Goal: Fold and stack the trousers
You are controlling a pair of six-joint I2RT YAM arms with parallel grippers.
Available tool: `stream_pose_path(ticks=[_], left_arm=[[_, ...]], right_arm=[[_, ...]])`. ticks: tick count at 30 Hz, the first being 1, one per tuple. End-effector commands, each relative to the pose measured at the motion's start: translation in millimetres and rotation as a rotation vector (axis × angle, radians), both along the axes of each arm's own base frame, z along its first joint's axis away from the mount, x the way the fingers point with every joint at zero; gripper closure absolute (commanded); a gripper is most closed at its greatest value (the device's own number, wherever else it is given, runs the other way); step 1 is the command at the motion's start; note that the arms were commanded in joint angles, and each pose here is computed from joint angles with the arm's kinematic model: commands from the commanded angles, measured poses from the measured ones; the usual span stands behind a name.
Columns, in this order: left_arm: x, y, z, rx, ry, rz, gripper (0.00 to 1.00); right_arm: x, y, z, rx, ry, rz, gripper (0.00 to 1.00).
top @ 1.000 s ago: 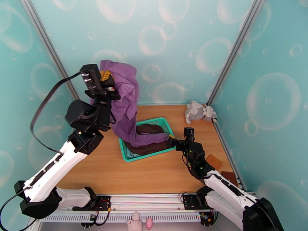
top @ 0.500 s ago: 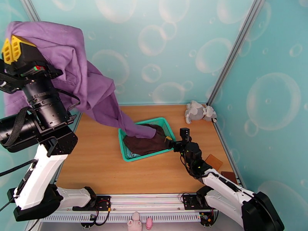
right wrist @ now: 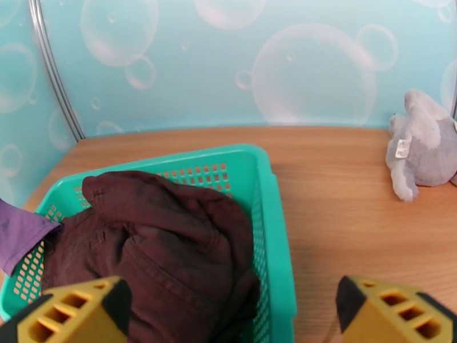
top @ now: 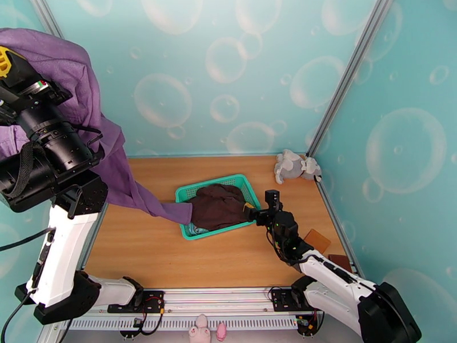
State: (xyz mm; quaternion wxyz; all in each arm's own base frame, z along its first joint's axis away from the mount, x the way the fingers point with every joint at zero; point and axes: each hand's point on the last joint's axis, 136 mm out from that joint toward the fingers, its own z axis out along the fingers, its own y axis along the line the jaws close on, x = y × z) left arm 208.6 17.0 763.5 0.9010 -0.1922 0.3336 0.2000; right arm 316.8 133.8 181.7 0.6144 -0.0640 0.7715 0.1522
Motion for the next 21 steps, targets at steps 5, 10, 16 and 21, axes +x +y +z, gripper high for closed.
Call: stream_pose_path(ticks=[5, 10, 16, 21], left_arm=[[98.5, -34.7, -148.8, 0.041, 0.476, -0.086, 1.0], [125.2, -49.6, -281.8, -0.059, 0.758, -0.233, 1.0], [113.4, -50.5, -416.5, -0.271, 0.975, -0.333, 1.0], [94.4, -11.4, -462.8, -0.392, 1.003, -0.193, 1.0]], right_arm=[[-11.3, 44.1, 25.4, -0.062, -0.111, 0.166, 0.01], [-12.9, 50.9, 24.9, -0.075, -0.113, 0.189, 0.01], [-35.6, 85.5, 33.9, -0.095, -0.179, 0.357, 0.01], [-61.0, 130.9, 31.3, -0.172, -0.214, 0.504, 0.01]])
